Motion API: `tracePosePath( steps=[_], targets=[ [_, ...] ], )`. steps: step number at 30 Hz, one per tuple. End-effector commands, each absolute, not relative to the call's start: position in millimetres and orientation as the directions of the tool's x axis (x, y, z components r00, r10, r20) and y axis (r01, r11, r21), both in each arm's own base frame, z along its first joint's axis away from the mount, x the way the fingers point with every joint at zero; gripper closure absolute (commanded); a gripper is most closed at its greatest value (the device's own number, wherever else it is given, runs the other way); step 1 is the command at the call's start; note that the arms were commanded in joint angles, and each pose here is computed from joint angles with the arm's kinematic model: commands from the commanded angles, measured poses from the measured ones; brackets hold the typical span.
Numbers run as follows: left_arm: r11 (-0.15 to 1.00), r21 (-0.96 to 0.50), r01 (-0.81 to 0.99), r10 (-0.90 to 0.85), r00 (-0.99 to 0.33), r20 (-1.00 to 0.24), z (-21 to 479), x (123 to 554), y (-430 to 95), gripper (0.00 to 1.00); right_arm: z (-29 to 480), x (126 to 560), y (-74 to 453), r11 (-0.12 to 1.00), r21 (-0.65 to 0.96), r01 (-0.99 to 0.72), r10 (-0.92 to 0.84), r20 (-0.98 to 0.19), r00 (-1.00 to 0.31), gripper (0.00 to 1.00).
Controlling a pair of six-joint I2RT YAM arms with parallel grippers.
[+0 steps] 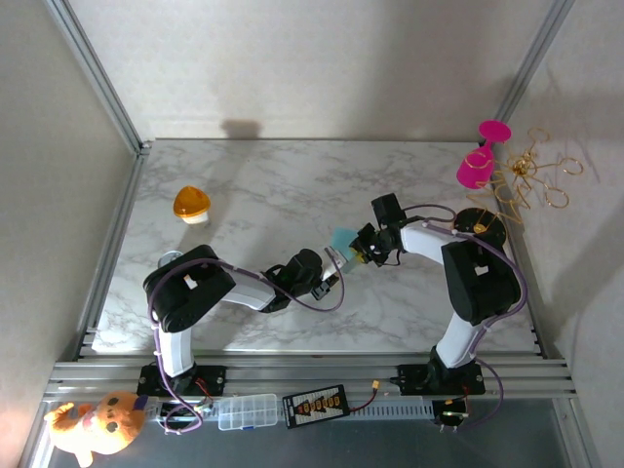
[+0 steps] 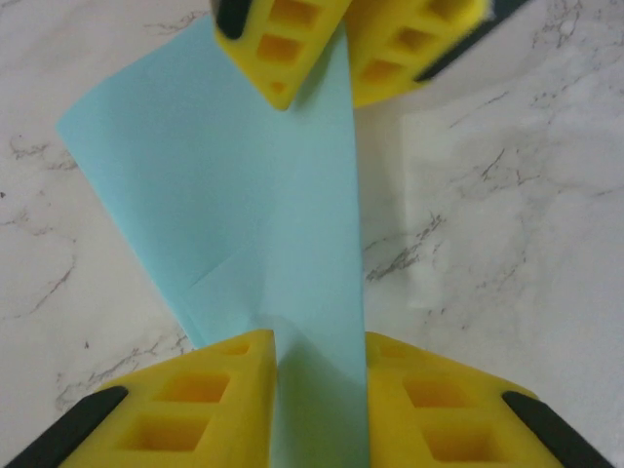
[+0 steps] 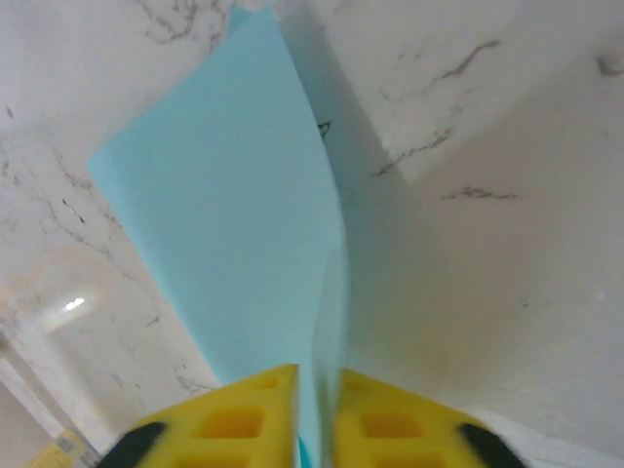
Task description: Fold a paper plane with a square sheet of paper (pick it up from the middle)
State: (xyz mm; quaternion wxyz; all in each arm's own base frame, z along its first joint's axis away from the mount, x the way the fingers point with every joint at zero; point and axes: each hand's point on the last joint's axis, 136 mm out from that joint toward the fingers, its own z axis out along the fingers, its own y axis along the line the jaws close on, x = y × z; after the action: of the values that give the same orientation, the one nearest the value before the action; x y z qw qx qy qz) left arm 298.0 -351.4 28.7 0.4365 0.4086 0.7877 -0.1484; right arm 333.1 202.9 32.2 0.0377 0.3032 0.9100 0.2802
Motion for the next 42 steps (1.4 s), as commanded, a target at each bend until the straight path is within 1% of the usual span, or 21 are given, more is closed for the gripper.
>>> tracePosePath(
  steps=[1, 3, 8, 11, 15, 18, 21, 24, 26, 31, 36, 42],
  targets=[
    [0.626, 0.127, 0.769, 0.516, -0.288, -0.807, 27, 296, -350, 0.72, 40, 336, 201, 0.666, 0.537, 0.518, 0.569, 0.084, -0.818, 0.94],
    [0.630, 0.105, 0.770, 0.502, -0.300, -0.811, 34, 297, -355, 0.68, 44, 336, 200, 0.662, 0.542, 0.517, 0.574, 0.077, -0.815, 0.98],
    [0.659, 0.008, 0.752, 0.410, -0.350, -0.842, 60, 301, -369, 0.59, 52, 335, 193, 0.652, 0.529, 0.544, 0.613, 0.054, -0.788, 1.00],
    [0.680, -0.017, 0.733, 0.403, -0.393, -0.827, 59, 306, -373, 0.56, 55, 334, 191, 0.640, 0.520, 0.566, 0.637, 0.052, -0.769, 1.00],
    [0.698, -0.013, 0.716, 0.417, -0.421, -0.806, 52, 310, -374, 0.53, 56, 333, 192, 0.623, 0.522, 0.583, 0.651, 0.068, -0.756, 0.99],
    [0.716, 0.009, 0.698, 0.437, -0.438, -0.786, 48, 318, -375, 0.54, 56, 333, 194, 0.620, 0.525, 0.583, 0.646, 0.080, -0.759, 0.99],
    [0.723, 0.018, 0.691, 0.460, -0.462, -0.758, 41, 321, -376, 0.57, 55, 333, 195, 0.621, 0.521, 0.586, 0.644, 0.087, -0.760, 0.99],
    [0.728, 0.019, 0.686, 0.458, -0.465, -0.757, 40, 321, -374, 0.62, 53, 332, 196, 0.624, 0.516, 0.587, 0.641, 0.092, -0.762, 0.99],
    [0.732, 0.020, 0.681, 0.455, -0.467, -0.758, 39, 321, -372, 0.64, 52, 332, 196, 0.625, 0.514, 0.588, 0.638, 0.099, -0.764, 0.99],
    [0.740, 0.022, 0.672, 0.450, -0.470, -0.760, 37, 320, -367, 0.65, 50, 331, 197, 0.628, 0.507, 0.591, 0.634, 0.108, -0.766, 0.98],
    [0.740, 0.025, 0.672, 0.451, -0.469, -0.759, 38, 317, -363, 0.65, 48, 333, 195, 0.645, 0.491, 0.586, 0.631, 0.091, -0.770, 0.97],
    [0.742, -0.012, 0.670, 0.426, -0.485, -0.763, 43, 314, -362, 0.64, 45, 333, 196, 0.667, 0.480, 0.570, 0.611, 0.085, -0.787, 0.94]
  ],
)
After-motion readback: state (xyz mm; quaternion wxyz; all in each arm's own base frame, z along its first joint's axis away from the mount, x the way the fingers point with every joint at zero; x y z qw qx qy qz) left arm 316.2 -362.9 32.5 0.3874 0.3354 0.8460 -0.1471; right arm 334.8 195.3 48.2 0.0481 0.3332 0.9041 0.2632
